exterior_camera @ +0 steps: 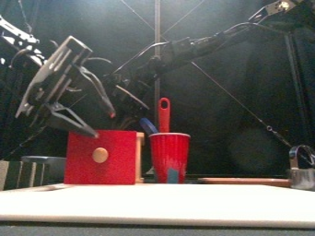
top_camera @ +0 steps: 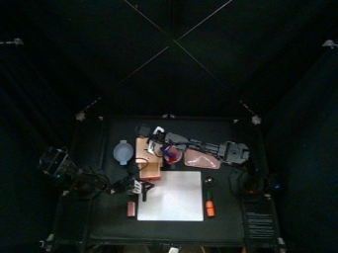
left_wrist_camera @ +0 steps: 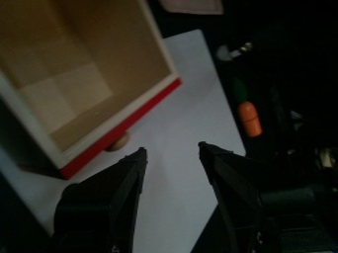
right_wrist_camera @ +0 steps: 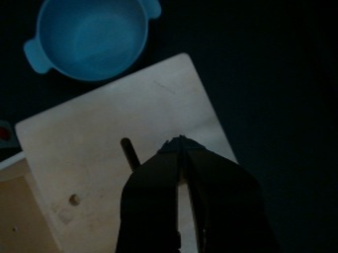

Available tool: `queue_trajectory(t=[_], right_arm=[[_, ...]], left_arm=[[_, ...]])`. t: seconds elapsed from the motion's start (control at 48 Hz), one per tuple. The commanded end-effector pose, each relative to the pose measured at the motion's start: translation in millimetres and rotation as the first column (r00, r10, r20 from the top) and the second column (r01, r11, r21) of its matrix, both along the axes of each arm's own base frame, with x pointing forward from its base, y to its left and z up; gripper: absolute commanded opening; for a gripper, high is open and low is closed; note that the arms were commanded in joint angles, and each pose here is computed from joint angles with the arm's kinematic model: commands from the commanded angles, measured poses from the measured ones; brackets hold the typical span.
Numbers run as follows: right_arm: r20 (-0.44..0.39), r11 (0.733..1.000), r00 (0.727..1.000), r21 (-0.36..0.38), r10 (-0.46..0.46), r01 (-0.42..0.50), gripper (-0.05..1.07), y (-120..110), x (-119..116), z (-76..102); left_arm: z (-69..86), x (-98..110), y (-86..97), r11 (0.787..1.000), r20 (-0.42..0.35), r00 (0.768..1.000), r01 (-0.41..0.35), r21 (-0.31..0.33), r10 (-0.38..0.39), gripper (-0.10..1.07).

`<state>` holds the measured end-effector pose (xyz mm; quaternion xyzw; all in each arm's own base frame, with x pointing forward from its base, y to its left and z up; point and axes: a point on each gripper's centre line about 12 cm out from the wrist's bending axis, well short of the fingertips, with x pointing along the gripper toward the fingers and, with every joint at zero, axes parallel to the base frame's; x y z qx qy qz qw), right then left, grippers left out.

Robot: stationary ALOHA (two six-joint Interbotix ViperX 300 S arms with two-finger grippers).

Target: Open drawer

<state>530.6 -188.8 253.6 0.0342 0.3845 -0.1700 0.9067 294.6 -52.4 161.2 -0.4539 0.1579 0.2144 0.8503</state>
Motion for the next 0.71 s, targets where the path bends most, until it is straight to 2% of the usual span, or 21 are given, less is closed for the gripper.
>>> queue_trajectory(t=[0.0,0.167,0.354,0.5,0.688], right_arm=[[0.094,0.999,0.996,-0.037,0.01,-0.006,0.04,6,-6,46.3],[0.087,0.999,0.996,-0.028,0.023,-0.021,0.04,15,-7,47.9],[0.061,0.998,0.996,-0.034,0.063,-0.061,0.04,38,-15,47.1],[0.049,0.997,0.995,-0.018,0.082,-0.081,0.04,55,-32,50.3],[0.046,0.996,0.995,-0.003,0.089,-0.089,0.04,71,-68,60.4]], left_arm=[[13.8,-1,0.0,1.0,0.053,0.998,0.023,0.017,-0.024,0.84],[17.0,-15,-0.2,0.998,0.065,0.996,0.059,0.033,-0.061,0.83],[18.2,-30,-0.2,0.982,0.089,0.983,0.147,0.119,-0.158,0.83],[22.9,-29,-3.7,0.965,0.108,0.97,0.195,0.175,-0.216,0.83],[27.0,-26,-6.8,0.938,0.119,0.953,0.245,0.244,-0.28,0.83]])
